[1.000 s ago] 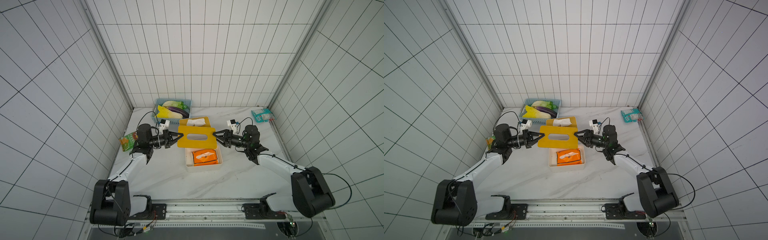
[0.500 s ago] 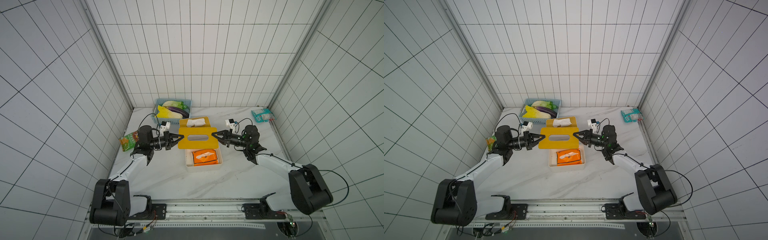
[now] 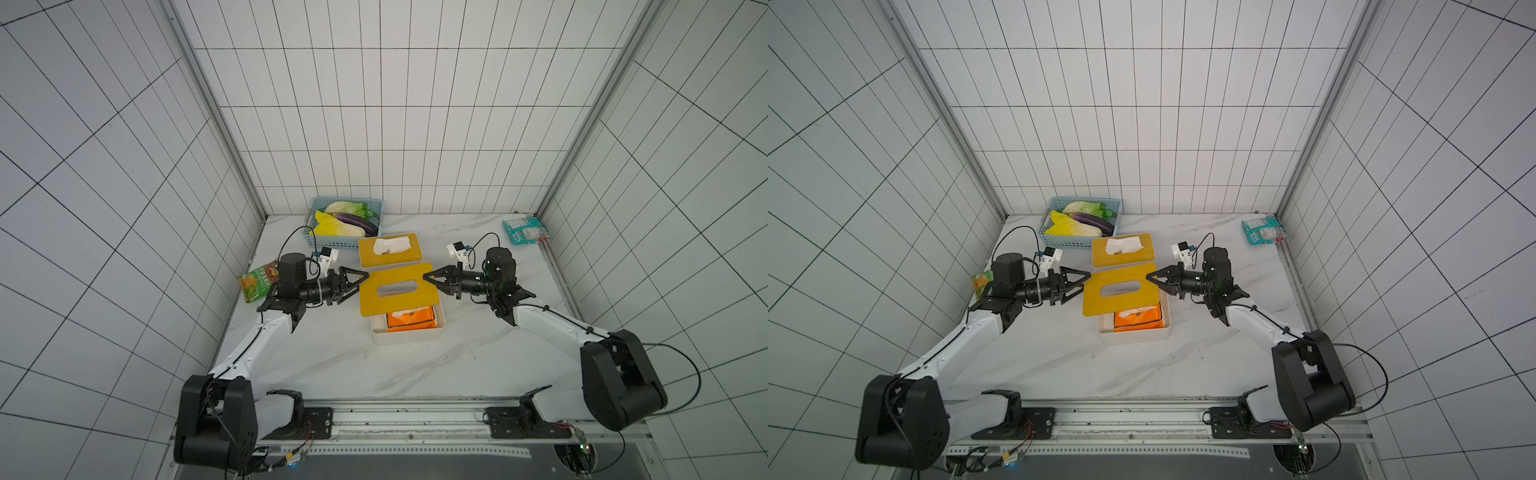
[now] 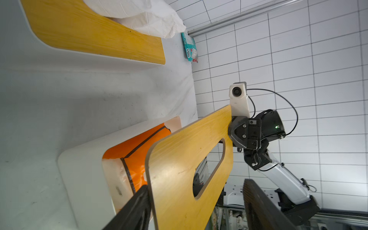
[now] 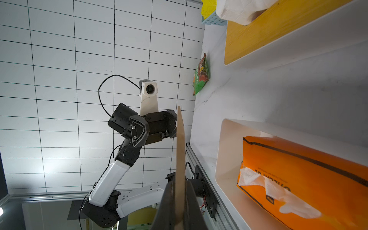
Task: Put the tissue paper into the tissue box
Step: Close the box lid on the tissue box.
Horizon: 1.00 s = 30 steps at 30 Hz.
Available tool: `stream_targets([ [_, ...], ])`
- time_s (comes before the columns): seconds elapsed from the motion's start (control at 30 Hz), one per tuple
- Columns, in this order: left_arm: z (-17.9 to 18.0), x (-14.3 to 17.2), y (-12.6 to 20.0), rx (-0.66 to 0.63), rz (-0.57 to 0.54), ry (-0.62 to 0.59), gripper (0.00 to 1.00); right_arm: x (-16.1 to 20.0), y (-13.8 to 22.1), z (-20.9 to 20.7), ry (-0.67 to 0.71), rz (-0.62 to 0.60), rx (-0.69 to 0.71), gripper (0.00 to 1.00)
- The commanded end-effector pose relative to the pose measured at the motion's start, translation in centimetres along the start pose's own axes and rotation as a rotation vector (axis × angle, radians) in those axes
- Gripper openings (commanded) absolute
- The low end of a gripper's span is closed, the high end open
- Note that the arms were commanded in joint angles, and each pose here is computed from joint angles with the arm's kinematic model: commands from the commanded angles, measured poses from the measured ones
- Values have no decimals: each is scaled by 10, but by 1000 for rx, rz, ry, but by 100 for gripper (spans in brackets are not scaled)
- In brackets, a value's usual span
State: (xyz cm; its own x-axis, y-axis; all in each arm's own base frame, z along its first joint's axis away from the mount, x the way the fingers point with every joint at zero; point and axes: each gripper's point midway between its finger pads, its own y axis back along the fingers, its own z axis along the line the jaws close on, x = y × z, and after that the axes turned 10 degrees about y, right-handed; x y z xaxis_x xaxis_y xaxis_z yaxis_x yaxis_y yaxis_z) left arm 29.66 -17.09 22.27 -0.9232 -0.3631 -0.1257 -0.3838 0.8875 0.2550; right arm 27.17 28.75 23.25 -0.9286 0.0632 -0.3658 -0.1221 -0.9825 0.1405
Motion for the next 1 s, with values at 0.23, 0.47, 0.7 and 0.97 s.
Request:
stream_targets([
  [0.23,-8,-7,25,-162,-154,-207,83,-11,31,-3,21,34,-5,0],
  [0.47,-6,-1,31,-235,-198,-252,92,-14,40,-21,-25,77,7,0],
  [0.7,-1,5,22,-280,-190,-268,95,-17,38,-38,-60,100,28,0],
  [0.97,13,7,13,-319,-171,-246,96,-11,35,-57,-94,128,38,0],
])
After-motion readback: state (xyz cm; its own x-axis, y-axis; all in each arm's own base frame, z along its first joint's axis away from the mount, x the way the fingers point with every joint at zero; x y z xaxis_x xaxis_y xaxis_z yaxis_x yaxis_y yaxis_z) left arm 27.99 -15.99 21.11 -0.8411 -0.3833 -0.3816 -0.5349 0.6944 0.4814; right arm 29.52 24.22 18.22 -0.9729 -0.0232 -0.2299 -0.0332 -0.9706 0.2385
